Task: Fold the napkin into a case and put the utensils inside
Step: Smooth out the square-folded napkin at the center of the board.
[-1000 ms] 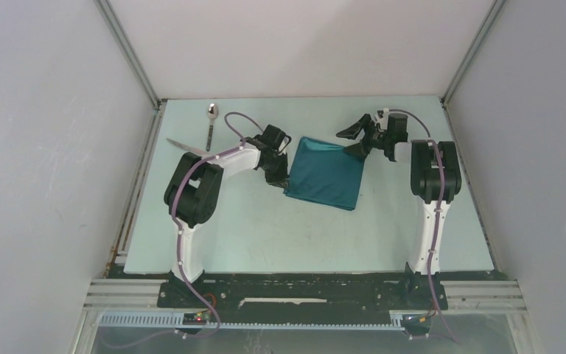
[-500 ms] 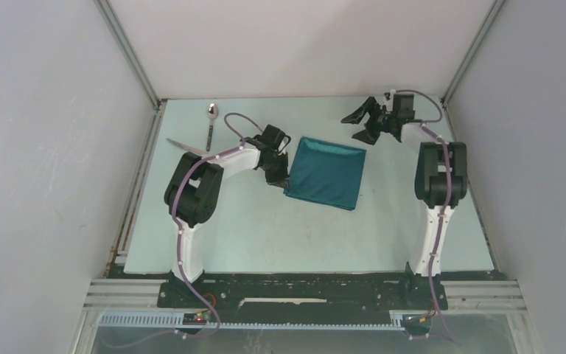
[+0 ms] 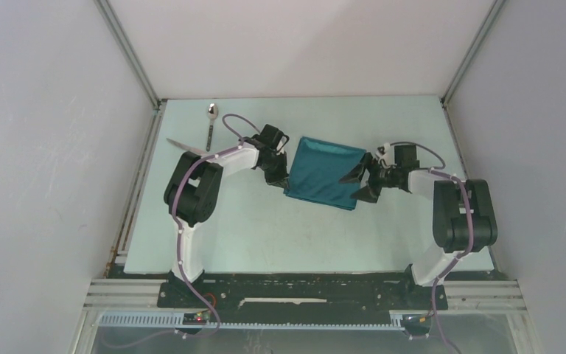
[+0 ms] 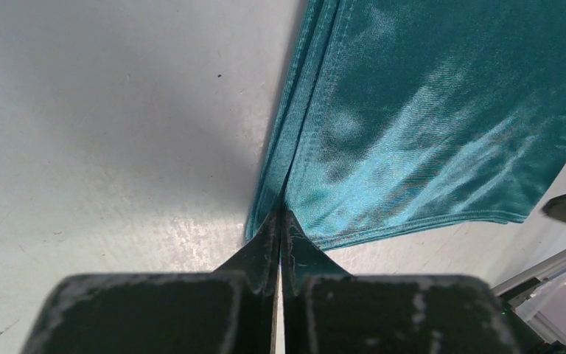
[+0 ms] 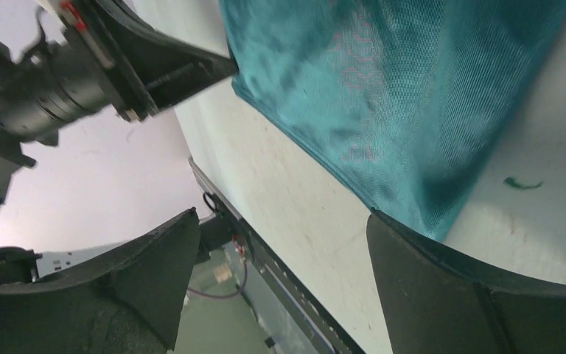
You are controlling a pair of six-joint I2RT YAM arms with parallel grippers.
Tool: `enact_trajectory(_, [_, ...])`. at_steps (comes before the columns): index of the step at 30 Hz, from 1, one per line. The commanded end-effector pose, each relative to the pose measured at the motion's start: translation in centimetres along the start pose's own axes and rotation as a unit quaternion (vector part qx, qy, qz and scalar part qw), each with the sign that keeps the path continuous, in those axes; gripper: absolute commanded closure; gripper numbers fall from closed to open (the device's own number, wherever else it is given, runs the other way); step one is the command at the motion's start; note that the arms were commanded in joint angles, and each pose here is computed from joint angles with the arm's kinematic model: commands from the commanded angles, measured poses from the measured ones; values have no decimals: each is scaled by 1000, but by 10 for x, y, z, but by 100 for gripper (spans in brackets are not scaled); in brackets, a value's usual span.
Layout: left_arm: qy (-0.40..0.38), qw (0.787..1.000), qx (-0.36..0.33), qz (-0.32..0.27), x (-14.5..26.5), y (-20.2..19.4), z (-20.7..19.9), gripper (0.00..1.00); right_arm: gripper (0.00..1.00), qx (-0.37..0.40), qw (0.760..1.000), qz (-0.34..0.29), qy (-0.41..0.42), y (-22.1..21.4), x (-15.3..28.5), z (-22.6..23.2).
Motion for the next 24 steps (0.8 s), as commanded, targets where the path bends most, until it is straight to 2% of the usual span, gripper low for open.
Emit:
enact_trajectory(1, [56,997,19,42,-19,-23,33,100,9,37,999,20,23,-18,-2,-1])
enact_trajectory(10, [61,997,25,45,-21,-24,37,100,9,-11,1000,8,-16,-21,-10,-40])
enact_trajectory(16, [60,997,26,42,-20,-22,37,100,9,-21,999,2,-38,-34,9,-48])
enact_trajectory(20, [46,998,14,28,-7,-14,28,100,9,19,999,-18,-45,-37,24,-28])
enact_trajectory(24, [4,1000,2,4,23,2,3,98,8,115,990,-27,-74,-41,25,8])
Point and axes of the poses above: each gripper's point midway between its finger pads, its own x axis back along the fingers, its own z axis along the line the jaws close on, y = z × x, the point moved 3 cm from there along x, back along the fingers, and after that the axes turned 2 degrees about -x, right-handed, at the moved point
